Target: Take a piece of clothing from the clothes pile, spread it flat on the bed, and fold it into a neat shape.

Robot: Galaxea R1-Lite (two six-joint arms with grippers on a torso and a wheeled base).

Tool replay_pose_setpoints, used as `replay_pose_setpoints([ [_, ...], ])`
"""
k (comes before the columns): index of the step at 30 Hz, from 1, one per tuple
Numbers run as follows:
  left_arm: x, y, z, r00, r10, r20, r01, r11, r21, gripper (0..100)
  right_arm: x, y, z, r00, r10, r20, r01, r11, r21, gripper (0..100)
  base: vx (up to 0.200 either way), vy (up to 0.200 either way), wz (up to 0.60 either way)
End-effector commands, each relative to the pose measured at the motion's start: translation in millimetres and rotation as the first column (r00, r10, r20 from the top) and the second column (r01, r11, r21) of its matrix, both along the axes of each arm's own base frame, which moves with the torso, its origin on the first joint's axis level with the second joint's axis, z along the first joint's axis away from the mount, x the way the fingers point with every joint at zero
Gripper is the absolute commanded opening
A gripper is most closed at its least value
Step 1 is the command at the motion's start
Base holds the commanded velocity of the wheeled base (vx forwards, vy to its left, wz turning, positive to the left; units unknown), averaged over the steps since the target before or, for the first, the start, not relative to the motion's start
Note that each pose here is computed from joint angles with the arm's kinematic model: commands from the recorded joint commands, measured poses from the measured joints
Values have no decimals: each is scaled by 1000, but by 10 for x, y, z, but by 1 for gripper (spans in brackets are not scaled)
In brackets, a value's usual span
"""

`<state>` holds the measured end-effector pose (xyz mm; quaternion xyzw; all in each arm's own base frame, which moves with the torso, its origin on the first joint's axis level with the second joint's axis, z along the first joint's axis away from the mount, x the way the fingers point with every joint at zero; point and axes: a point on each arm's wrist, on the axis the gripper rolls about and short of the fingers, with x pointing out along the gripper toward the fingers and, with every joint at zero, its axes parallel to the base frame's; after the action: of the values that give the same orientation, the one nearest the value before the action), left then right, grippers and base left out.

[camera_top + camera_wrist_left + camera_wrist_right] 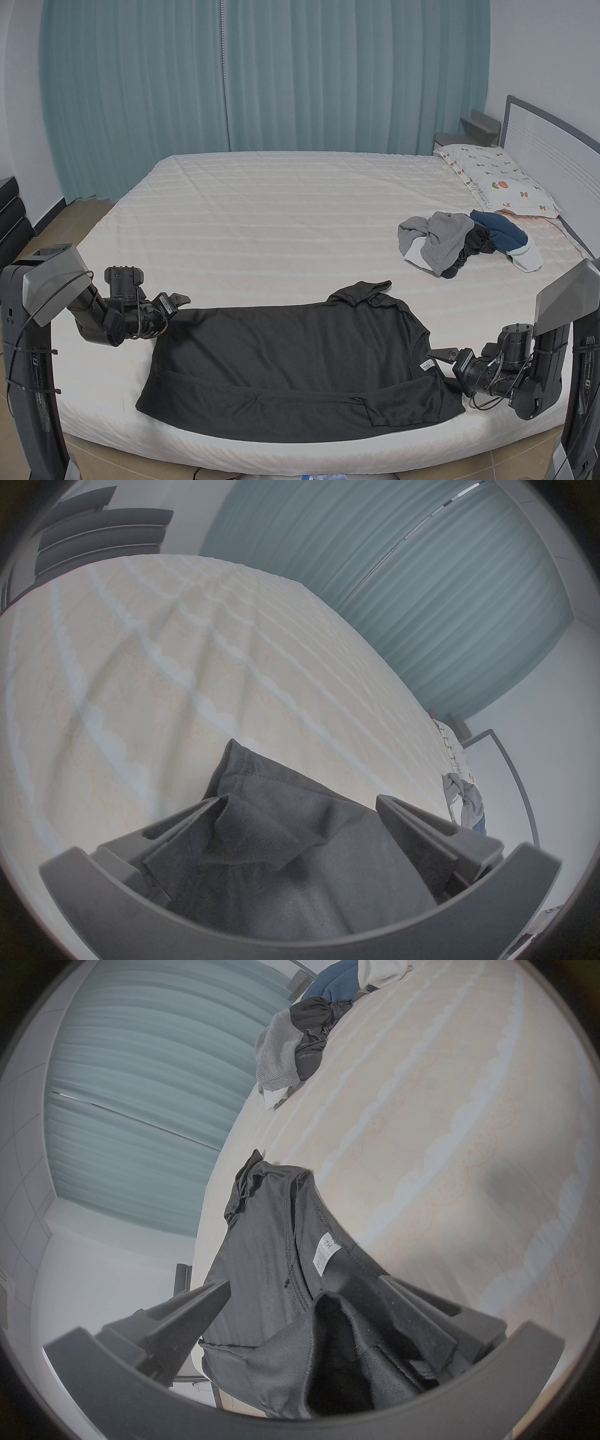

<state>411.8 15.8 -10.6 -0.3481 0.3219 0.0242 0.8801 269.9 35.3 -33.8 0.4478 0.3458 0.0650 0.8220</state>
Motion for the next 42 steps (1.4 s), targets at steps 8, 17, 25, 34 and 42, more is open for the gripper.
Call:
replay_pose_setpoints([
  [8, 232, 37, -131, 995, 94, 27, -95, 995, 11, 100, 6, 2, 7, 1000, 0, 10, 0, 1000, 1, 100, 0, 0, 0],
  [17, 340, 147, -3, 979, 197, 59, -190, 977, -100, 100, 5, 6, 3, 1000, 1, 8, -1, 1000, 1, 100, 0, 0, 0],
  [25, 421, 245, 69, 966, 246, 85, -231, 962, -147, 100, 5, 2, 3, 1000, 0, 8, 0, 1000, 1, 100, 0, 0, 0],
  [34, 280, 319, 144, 972, 228, 50, -215, 958, -191, 100, 5, 2, 3, 1000, 0, 8, 0, 1000, 1, 100, 0, 0, 0],
  [42, 46, 249, 137, 998, 53, 20, -49, 984, -169, 100, 6, 2, 7, 1000, 0, 10, 0, 1000, 1, 100, 0, 0, 0],
])
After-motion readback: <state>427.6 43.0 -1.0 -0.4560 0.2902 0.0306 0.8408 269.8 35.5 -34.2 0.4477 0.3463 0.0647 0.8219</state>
